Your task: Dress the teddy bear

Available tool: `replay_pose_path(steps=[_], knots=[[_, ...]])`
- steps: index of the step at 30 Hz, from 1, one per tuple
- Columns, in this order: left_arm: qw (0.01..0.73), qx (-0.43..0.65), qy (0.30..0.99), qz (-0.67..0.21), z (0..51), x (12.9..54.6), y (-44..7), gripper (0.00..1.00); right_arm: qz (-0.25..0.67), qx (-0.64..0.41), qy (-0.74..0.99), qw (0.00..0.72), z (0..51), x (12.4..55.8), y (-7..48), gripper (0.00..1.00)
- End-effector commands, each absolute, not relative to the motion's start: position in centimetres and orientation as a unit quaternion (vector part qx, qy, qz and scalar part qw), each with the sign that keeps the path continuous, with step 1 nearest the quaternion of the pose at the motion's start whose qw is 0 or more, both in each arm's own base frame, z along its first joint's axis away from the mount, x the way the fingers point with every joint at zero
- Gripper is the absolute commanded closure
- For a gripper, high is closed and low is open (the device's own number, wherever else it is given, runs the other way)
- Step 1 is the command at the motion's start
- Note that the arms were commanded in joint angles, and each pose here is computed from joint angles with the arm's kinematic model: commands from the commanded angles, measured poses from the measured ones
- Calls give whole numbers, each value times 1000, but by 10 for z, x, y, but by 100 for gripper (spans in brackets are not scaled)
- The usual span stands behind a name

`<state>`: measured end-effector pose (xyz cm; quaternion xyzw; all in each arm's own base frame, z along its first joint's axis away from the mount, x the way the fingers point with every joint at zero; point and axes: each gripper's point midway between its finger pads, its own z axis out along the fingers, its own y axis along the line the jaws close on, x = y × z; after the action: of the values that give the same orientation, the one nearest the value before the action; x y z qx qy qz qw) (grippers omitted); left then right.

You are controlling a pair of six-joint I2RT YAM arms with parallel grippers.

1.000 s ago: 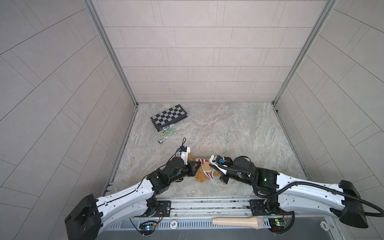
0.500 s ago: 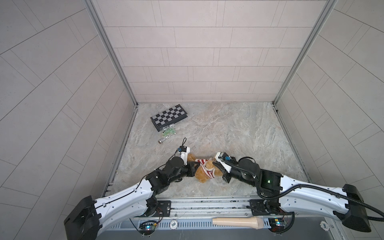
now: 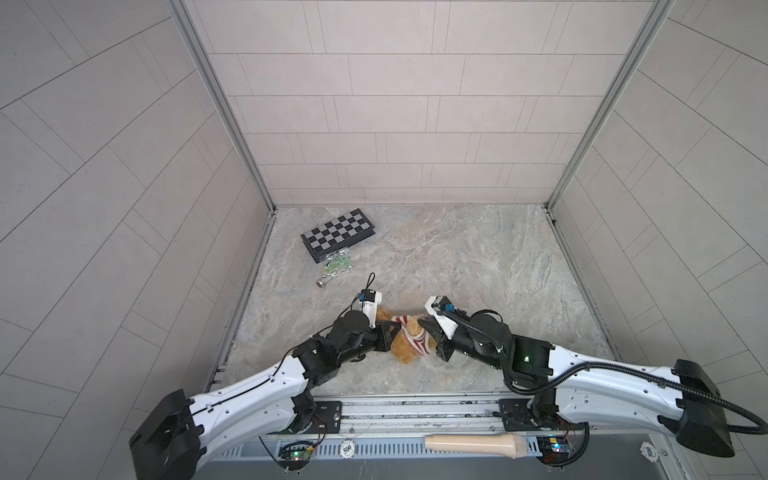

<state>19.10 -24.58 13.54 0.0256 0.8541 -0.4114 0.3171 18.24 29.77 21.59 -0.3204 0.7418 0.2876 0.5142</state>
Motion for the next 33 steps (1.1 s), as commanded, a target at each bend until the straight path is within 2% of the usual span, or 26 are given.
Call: replay_pose_path(steps=[1,5,12,17,26,28,32,33], knots=[[325,43,849,-415,150,190,-248,100,323,-260,731,542,254,190,296,100],[330,53,849,-409,161,187,-243,100,350,-236,733,534,262,187,295,100],[357,66,861,-356,185,188,-221,100,389,-130,755,512,297,193,282,100],[349,71,868,-346,186,202,-231,100,399,-33,786,471,271,214,265,100],[312,75,886,-334,152,229,-268,100,405,56,804,433,208,248,236,100],[308,79,890,-328,149,237,-275,95,395,62,808,432,198,255,232,100],[302,93,896,-311,145,247,-285,74,382,60,816,429,186,269,230,100],[303,95,896,-311,147,248,-286,71,381,60,816,430,185,272,231,100]])
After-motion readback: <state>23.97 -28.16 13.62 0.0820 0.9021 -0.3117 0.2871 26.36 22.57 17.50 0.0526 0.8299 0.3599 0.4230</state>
